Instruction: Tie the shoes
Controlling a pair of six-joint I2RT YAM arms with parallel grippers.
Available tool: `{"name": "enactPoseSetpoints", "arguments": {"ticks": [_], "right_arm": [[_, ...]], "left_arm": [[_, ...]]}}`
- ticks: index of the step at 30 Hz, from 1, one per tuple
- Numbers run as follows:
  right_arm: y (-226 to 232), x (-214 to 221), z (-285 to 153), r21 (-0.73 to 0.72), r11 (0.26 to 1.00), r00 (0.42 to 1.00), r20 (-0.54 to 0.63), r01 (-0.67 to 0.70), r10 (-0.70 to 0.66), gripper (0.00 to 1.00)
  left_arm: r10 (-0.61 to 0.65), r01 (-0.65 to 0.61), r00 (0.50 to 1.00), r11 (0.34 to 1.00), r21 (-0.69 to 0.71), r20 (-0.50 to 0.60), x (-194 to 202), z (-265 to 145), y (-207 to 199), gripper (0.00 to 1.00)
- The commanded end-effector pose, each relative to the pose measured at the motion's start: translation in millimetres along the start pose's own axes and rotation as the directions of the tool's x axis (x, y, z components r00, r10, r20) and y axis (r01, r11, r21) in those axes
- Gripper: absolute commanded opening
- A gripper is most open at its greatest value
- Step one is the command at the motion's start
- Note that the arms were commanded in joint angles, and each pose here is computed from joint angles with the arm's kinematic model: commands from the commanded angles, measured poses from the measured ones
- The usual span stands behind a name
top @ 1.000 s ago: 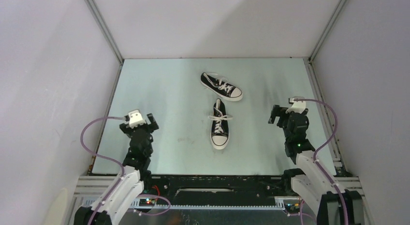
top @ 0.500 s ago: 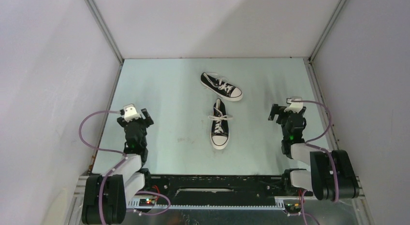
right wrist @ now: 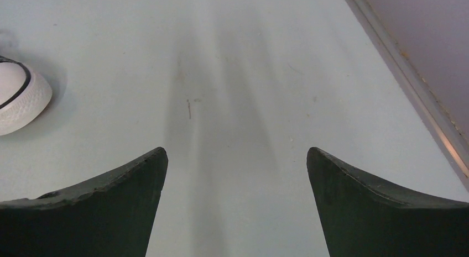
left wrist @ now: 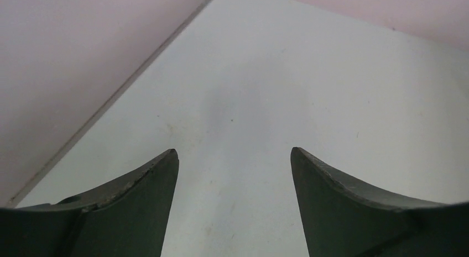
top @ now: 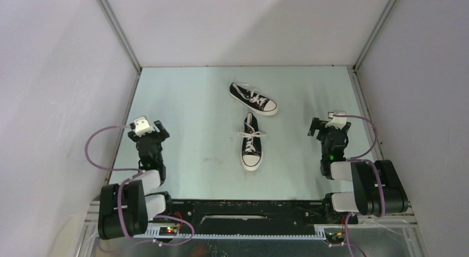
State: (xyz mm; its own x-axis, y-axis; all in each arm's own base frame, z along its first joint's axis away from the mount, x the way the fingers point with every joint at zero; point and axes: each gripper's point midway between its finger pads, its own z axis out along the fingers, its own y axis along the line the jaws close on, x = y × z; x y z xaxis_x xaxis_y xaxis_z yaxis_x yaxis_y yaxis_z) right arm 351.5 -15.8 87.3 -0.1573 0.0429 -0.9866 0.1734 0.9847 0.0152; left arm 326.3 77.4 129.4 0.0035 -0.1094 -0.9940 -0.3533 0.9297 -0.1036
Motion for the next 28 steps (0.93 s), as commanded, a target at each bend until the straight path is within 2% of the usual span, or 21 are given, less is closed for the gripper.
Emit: {"name": "enactPoseSetpoints", "arguments": {"ticks": [1, 4, 5, 7, 11, 28], "right_arm": [[-4.8, -22.1, 9.0, 0.021, 0.999, 0.998, 0.061, -0.033, 0.031, 0.99], [-4.9, -22.3, 9.2, 0.021, 0.999, 0.998, 0.06, -0.034, 0.033, 1.0], [-4.8, -22.7, 9.3, 0.02, 0.999, 0.998, 0.061, -0.033, 0.032, 0.99], [-4.8, -22.4, 9.2, 0.021, 0.999, 0.998, 0.06, -0.034, 0.033, 0.99], [-4.9, -22.4, 9.3, 0.021, 0.999, 0.998, 0.06, -0.034, 0.032, 0.99], [-4.8, -21.5, 9.4, 0.021, 0.999, 0.998, 0.057, -0.032, 0.031, 0.99]], "left_arm": [[0.013, -0.017, 1.0, 0.99, 0.14, 0.028, -11.0, 12.0, -19.9, 0.8], [0.051, -0.063, 0.997, 0.978, 0.2, 0.064, -9.9, 13.5, -34.5, 0.84], [0.058, -0.068, 0.997, 0.975, 0.21, 0.053, -6.4, 12.1, -36.0, 0.96], [0.072, -0.081, 0.996, 0.966, 0.245, 0.047, -4.3, 11.0, -41.7, 0.99], [0.085, -0.098, 0.995, 0.95, 0.296, 0.056, -4.4, 8.1, -50.8, 1.0], [0.1, -0.108, 0.994, 0.957, 0.268, 0.043, -2.3, 9.9, -51.8, 1.0]]}}
